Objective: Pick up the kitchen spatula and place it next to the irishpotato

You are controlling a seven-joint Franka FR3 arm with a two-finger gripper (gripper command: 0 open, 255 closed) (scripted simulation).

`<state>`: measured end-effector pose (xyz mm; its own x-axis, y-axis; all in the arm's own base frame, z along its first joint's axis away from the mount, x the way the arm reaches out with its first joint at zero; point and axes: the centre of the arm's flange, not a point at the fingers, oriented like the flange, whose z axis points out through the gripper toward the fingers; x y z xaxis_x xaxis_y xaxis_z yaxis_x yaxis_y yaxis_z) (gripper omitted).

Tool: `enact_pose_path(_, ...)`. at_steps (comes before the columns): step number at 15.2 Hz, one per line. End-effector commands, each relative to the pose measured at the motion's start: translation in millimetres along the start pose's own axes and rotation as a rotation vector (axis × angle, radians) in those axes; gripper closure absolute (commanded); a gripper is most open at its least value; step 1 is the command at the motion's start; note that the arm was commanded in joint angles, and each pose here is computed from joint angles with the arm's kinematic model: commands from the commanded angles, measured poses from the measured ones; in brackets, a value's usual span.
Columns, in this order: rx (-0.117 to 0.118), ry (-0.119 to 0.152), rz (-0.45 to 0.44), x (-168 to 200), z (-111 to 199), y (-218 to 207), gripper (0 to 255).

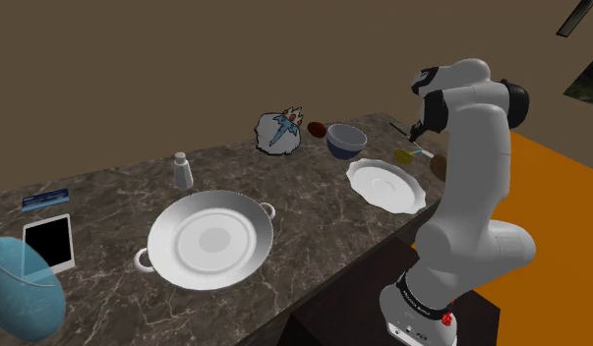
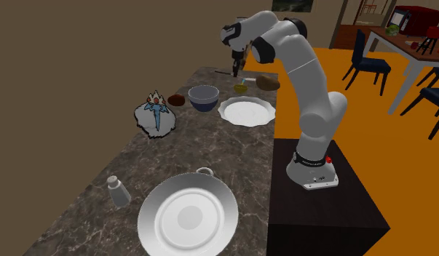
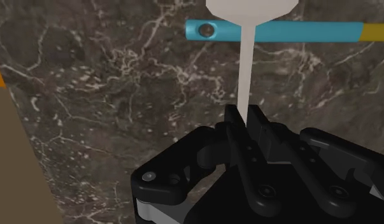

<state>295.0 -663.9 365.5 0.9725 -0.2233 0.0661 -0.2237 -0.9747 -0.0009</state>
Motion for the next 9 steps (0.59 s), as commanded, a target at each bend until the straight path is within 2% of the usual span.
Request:
enact_pose_path(1,0.0,0.0,0.0,0.0,10.6,-1.2,255)
enact_pose_path(9,0.0,0.0,0.0,-0.3,15.0,-1.2,255)
